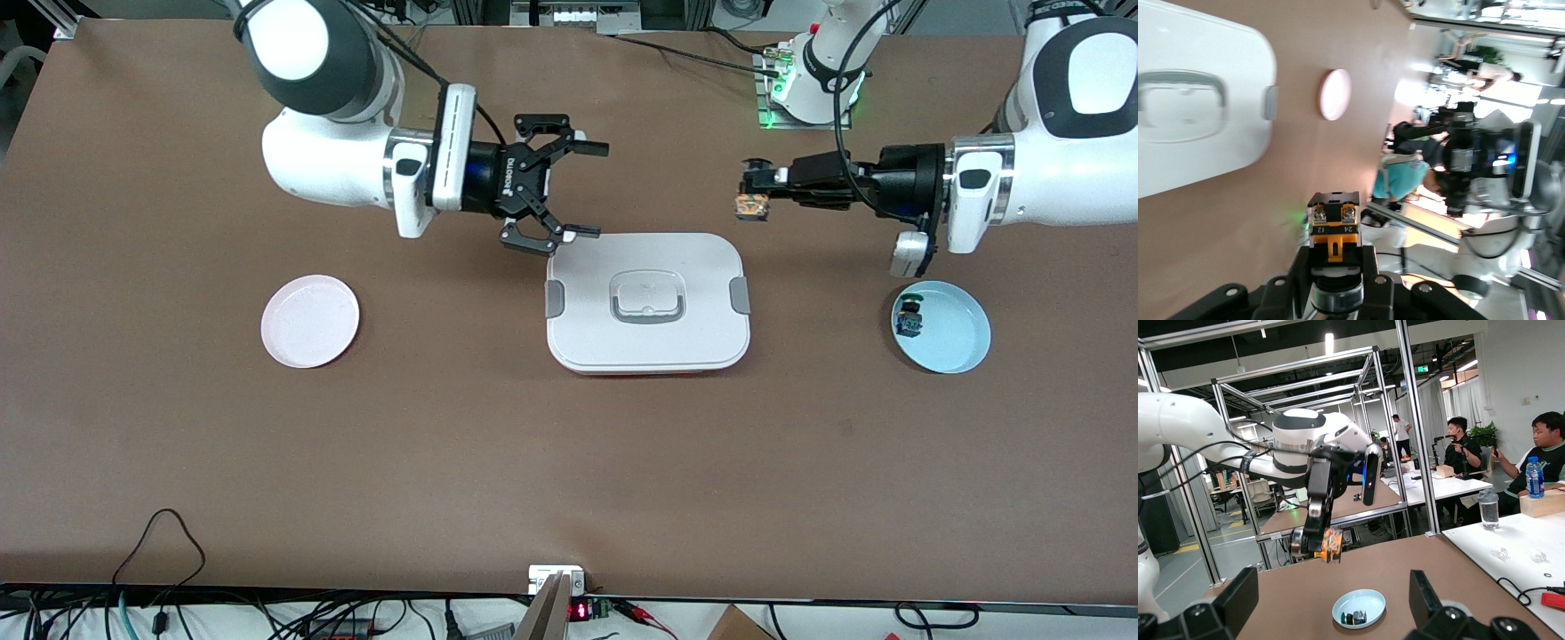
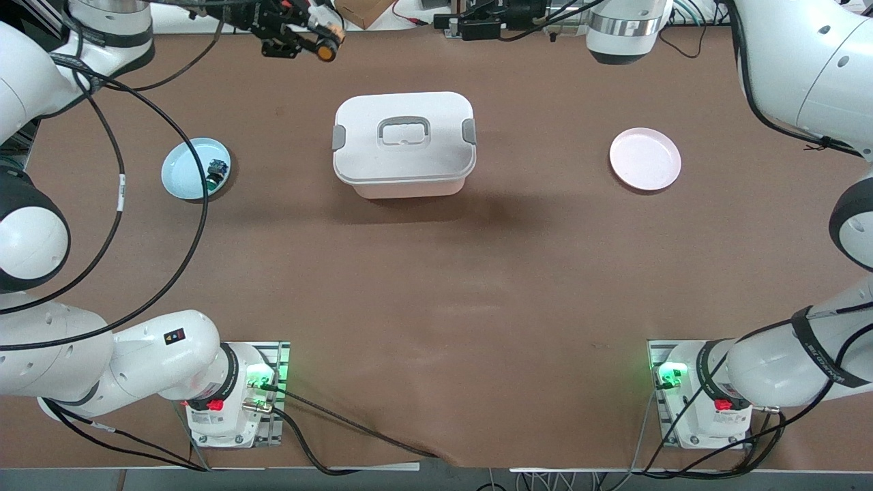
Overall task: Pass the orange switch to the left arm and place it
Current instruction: 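Carry the switch to the blue plate with the left gripper while the right withdraws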
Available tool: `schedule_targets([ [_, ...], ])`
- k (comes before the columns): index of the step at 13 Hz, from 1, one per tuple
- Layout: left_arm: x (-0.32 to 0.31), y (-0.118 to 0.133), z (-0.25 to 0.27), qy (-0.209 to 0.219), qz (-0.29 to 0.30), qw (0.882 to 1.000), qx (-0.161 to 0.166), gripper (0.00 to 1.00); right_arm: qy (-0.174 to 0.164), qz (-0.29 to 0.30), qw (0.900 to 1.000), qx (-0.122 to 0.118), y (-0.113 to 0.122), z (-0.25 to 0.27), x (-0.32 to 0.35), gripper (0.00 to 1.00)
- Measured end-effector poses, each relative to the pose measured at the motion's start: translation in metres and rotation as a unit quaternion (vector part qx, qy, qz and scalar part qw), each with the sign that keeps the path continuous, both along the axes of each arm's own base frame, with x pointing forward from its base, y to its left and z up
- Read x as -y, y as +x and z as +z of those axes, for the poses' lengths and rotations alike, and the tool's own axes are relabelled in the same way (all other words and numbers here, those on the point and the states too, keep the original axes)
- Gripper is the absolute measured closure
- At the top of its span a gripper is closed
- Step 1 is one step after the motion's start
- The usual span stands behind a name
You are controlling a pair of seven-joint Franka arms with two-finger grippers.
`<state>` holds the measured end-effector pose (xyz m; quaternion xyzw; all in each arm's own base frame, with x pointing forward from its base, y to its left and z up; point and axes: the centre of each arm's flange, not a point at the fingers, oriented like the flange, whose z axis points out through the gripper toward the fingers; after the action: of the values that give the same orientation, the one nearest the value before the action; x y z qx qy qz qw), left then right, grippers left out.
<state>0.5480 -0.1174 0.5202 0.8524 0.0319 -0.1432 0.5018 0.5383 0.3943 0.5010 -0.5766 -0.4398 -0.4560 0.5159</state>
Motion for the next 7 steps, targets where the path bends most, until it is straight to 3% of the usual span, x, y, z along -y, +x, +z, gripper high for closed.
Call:
schedule_targets([
  [4,-0.069,-0.004,-0.032,0.135,-0.022,0.991,-0.014,0.66,-0.019,0.042,0.999,0.016,0.025,-0.014,0.057,0.0],
  [7,-0.122,-0.009,-0.06,0.262,-0.05,0.963,-0.029,0.66,-0.047,0.07,0.996,0.017,0.04,-0.031,0.108,0.0],
])
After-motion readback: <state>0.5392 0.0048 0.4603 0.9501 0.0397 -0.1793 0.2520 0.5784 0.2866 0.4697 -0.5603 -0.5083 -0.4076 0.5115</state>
